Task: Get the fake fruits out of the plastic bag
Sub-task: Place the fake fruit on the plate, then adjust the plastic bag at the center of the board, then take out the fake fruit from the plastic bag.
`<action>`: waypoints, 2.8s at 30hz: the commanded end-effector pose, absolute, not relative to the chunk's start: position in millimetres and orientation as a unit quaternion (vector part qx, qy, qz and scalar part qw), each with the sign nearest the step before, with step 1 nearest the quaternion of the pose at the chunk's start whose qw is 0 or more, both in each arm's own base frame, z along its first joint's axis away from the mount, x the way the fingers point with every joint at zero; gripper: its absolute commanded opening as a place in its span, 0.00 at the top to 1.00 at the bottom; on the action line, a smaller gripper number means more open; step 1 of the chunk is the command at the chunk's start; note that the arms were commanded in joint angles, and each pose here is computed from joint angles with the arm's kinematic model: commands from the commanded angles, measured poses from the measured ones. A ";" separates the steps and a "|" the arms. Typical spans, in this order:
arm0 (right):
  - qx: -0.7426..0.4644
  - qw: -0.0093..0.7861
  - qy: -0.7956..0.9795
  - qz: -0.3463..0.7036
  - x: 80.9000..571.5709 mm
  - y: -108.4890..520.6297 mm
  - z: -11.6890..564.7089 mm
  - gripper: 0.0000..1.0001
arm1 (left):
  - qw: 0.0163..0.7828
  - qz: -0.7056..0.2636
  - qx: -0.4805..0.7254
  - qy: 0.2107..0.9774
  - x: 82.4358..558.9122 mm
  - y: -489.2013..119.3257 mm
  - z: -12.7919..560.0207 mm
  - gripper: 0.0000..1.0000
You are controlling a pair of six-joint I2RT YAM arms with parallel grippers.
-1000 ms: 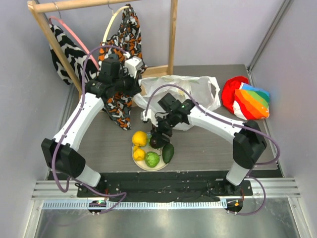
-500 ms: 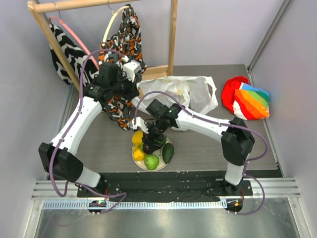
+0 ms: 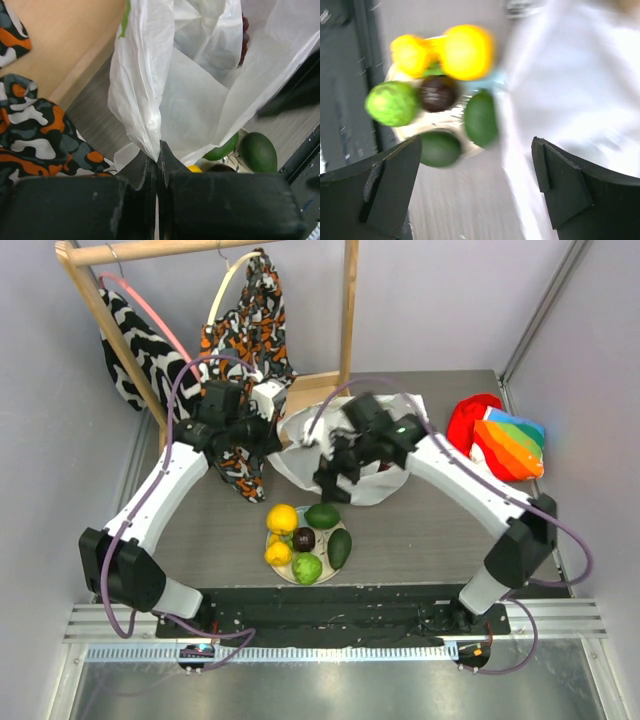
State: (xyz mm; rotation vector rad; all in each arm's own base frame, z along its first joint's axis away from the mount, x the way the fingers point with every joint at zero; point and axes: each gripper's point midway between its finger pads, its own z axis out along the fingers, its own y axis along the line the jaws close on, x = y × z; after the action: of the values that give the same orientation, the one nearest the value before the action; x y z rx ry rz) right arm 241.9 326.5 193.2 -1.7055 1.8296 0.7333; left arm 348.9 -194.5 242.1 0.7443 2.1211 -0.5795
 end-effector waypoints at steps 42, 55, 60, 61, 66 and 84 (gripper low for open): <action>-0.431 0.265 0.858 0.083 343.4 174.0 118.6 0.30 | 0.346 -0.210 0.417 0.814 261.7 -162.9 218.9 1.00; -0.450 0.201 0.866 0.087 345.4 170.2 93.4 0.99 | 0.370 -0.213 0.404 0.809 271.6 -167.4 233.8 1.00; -0.445 0.299 0.840 0.078 371.7 167.6 174.4 0.99 | 0.385 -0.228 0.396 0.802 289.0 -181.1 246.1 1.00; -0.443 0.319 0.834 0.077 375.9 167.3 190.1 0.99 | 0.385 -0.231 0.393 0.802 294.9 -186.3 246.0 1.00; -0.445 0.429 0.782 0.082 378.4 169.6 285.9 0.99 | 0.419 -0.239 0.384 0.787 327.3 -209.4 275.8 1.00; -0.342 0.435 0.833 0.001 376.8 123.8 205.5 0.99 | 0.394 -0.194 0.441 0.782 310.3 -250.5 251.0 0.51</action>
State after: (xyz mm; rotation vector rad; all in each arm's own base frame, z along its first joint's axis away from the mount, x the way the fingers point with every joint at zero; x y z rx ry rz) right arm 357.1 140.7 198.5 -0.9766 2.1179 0.1270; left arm 311.3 -276.6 244.8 1.1772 1.9843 -0.6755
